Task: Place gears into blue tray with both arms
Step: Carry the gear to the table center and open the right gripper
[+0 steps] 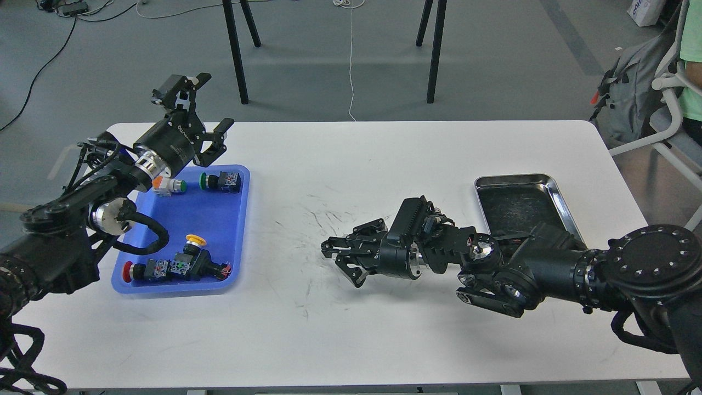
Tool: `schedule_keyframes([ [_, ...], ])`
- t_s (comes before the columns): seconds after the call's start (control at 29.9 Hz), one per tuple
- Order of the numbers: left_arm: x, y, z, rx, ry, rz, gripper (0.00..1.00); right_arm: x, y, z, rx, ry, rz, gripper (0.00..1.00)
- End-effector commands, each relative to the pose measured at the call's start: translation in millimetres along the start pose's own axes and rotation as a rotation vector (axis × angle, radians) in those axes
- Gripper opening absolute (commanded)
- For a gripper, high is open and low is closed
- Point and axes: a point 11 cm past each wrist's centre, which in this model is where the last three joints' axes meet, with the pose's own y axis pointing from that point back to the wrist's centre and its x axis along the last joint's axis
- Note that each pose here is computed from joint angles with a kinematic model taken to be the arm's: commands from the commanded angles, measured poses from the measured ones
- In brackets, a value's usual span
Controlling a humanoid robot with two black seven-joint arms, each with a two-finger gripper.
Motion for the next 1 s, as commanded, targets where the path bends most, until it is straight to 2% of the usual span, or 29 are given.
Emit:
schedule_keyframes([
  [0.0,1.8,1.1,0.8,0.000,-0.003,0.003,1.00,2.2,0.3,2.1,-0.002,0.007,0.000,0.01],
  [0.17,2.9,2.0,1.2,0.000,-0.003,0.005,1.00,-1.7,1.4,3.6,-0.007,0.003,-0.008,0.02],
  [0.43,5.0,3.8,0.6,0.002,-0.004,0.010,1.00,1.3,0.7,2.6,0.000,0.003,-0.004,0.35],
  [0.5,5.6,4.1,1.0,0.002,-0.005,0.011,1.00,1.7,0.5,1.1,0.011,0.002,-0.005,0.35],
  [0.64,6.3,4.4,0.3,0.004,-0.007,0.014,1.00,1.1,0.5,-0.4,0.021,0.000,-0.005,0.45],
  [0.7,6.8,5.0,-0.5,0.006,-0.008,0.015,1.00,1.7,0.5,-0.8,0.028,0.002,-0.005,0.46],
  [0.94,6.1,4.9,-1.0,0.009,-0.012,0.012,1.00,12.3,-0.4,3.3,0.019,0.005,0.016,0.64],
  [0.97,5.5,5.5,-2.4,0.016,-0.018,0.007,1.00,15.9,-0.9,4.1,0.016,0.003,0.025,0.65],
])
